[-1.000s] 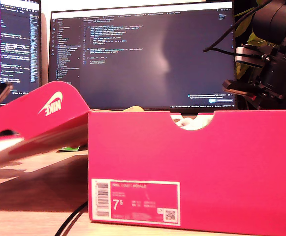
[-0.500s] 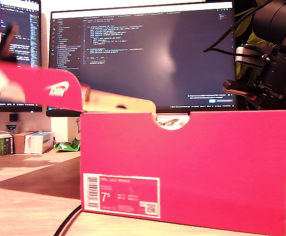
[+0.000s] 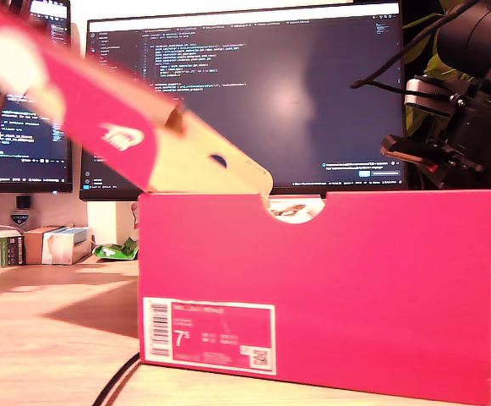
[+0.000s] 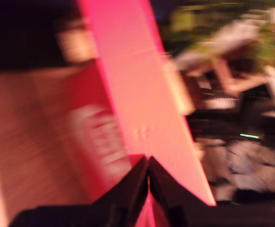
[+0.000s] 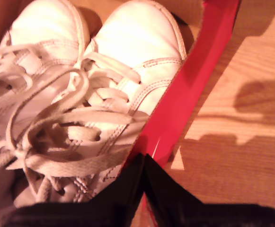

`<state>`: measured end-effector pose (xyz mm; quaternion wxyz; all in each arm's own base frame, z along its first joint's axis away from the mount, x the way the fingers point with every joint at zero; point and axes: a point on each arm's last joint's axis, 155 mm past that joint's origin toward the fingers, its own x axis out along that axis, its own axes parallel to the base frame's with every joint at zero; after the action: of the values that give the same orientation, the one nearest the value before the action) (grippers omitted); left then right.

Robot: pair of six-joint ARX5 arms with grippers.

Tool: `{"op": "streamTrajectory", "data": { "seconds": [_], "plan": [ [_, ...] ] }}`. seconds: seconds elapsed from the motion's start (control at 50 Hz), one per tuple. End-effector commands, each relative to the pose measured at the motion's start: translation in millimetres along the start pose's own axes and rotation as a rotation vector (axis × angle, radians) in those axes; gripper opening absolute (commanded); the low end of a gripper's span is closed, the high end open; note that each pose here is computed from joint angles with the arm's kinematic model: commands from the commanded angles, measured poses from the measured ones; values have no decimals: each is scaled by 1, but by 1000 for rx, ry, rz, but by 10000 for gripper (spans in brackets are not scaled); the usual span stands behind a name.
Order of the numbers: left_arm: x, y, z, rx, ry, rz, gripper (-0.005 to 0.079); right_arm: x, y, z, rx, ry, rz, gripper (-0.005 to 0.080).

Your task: Close the red shoebox by pushing the lid with your left arm and holding the box in place with your right arm

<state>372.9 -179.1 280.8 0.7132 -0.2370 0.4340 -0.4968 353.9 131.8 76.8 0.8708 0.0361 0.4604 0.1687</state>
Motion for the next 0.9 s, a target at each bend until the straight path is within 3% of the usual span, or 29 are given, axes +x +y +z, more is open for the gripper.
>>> {"op": "streamTrajectory", "data": {
  "seconds": [0.0, 0.22, 0.48, 0.62, 0.78, 0.88],
  "plan": [
    [50, -5, -36, -57, 153, -59, -19, 3, 49, 2, -75, -14, 141, -12],
    [79, -31, -47, 18, 211, -116, -19, 1, 34, 5, -59, -20, 88, -12],
    [105, -54, -53, 124, 239, -163, -19, -40, -31, 30, -63, -33, -184, -13],
    [117, -63, -40, 260, 193, -187, -19, -70, -50, 54, -63, -79, -257, -12],
    [124, -76, -9, 464, 89, -187, -19, -100, -58, 80, -49, -142, -281, -13],
    [122, -79, 6, 490, 54, -145, -19, -112, -55, 89, -46, -158, -276, -13]
  ]
}}
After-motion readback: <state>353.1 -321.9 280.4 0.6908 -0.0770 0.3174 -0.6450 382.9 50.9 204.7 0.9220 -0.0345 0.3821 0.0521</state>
